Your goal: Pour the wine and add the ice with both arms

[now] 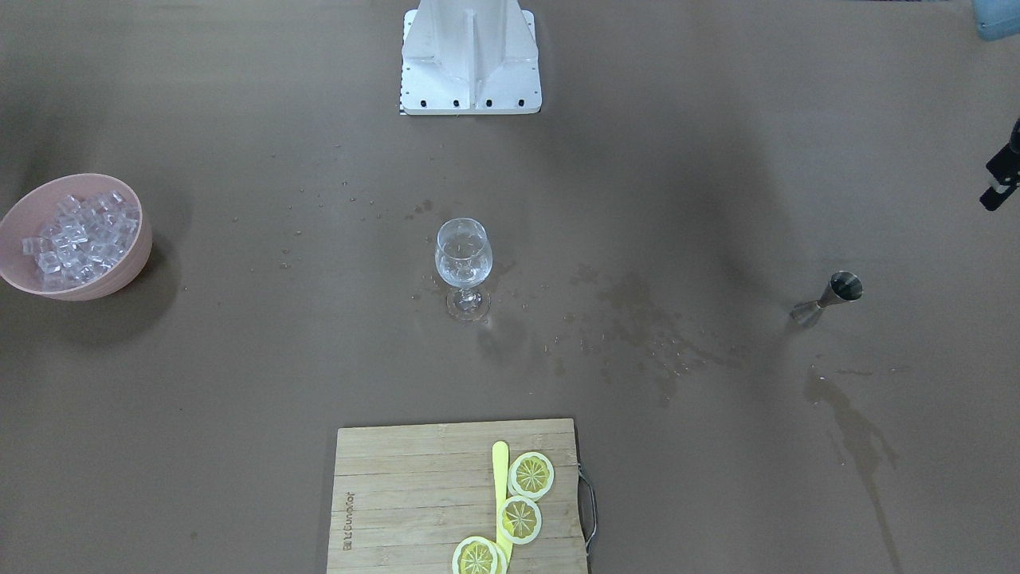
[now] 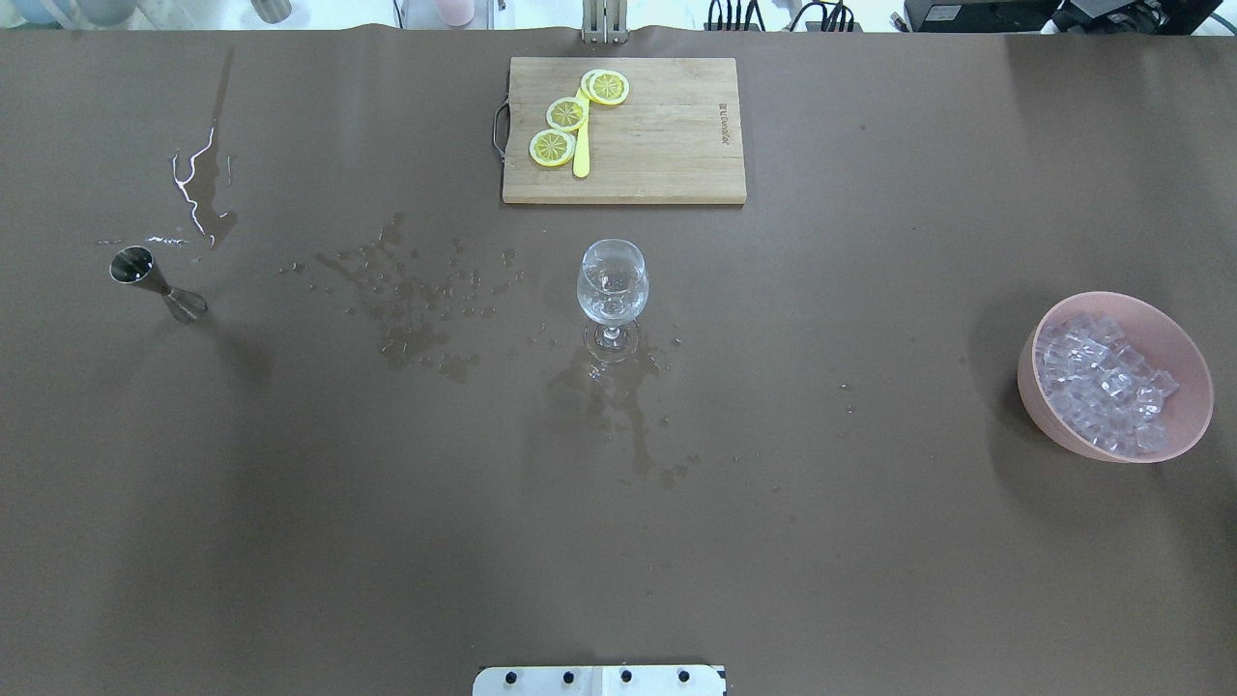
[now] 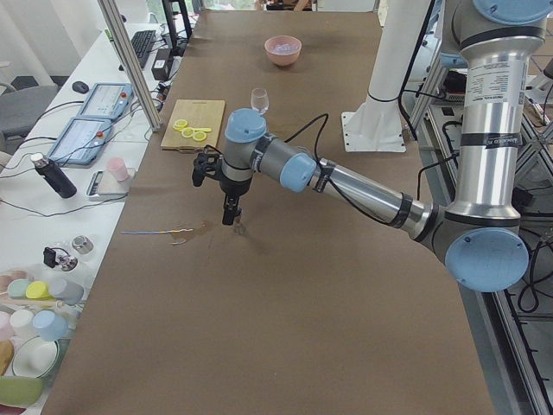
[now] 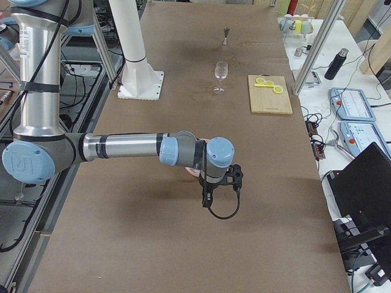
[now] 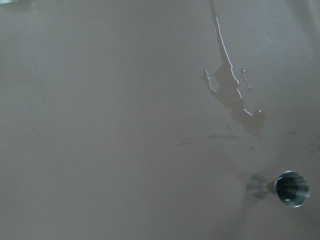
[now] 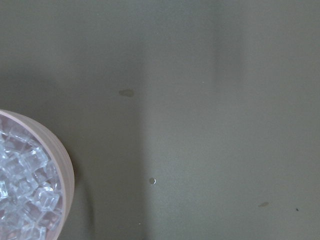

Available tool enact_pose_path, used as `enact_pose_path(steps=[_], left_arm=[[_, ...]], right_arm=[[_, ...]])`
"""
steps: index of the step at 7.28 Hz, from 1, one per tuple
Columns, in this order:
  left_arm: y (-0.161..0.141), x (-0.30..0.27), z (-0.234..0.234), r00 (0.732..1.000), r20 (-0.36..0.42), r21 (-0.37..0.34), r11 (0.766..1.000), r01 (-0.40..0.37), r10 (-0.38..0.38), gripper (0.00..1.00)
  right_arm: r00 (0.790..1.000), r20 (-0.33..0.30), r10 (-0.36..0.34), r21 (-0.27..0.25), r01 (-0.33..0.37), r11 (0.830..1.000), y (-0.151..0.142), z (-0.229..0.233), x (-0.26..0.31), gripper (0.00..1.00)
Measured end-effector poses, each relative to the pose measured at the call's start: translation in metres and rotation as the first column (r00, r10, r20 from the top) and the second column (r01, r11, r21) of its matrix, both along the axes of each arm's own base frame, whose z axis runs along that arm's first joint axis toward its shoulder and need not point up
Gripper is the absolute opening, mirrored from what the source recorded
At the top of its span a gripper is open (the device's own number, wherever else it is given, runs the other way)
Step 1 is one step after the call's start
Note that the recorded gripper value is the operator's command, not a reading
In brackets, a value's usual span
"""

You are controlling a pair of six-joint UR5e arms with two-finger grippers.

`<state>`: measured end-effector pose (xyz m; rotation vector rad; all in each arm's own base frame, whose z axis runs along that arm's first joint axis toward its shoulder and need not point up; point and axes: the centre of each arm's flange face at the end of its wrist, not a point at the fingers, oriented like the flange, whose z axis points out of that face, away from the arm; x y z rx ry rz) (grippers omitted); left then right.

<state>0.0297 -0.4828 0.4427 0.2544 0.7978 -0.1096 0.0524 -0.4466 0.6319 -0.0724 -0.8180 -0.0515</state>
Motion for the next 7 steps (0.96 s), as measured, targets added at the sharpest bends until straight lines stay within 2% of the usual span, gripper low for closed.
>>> enact_pose_path(steps=[2, 4, 5, 7], left_arm=[[0.029, 0.027, -0.015, 0.996, -0.038, 0.006, 0.997, 0.078, -0.078, 0.98], [0.061, 0.069, 0.003, 0.982, -0.032, 0.049, 0.981, 0.188, -0.186, 0.98], [0.074, 0.098, 0.009, 0.968, -0.027, 0.06, 0.966, 0.25, -0.249, 0.98], [0.101, 0.154, 0.024, 0.918, 0.002, 0.083, 0.915, 0.394, -0.396, 0.98]], right_arm=[[1.0, 0.007, 0.001, -0.002, -0.001, 1.0, 0.001, 0.0, -0.001, 1.0], [1.0, 0.01, 0.001, -0.005, -0.001, 1.0, 0.002, 0.001, -0.001, 1.0], [1.0, 0.011, 0.001, -0.007, -0.001, 1.0, 0.002, 0.002, -0.001, 1.0], [1.0, 0.011, 0.001, -0.008, -0.001, 1.0, 0.003, 0.003, -0.001, 1.0]])
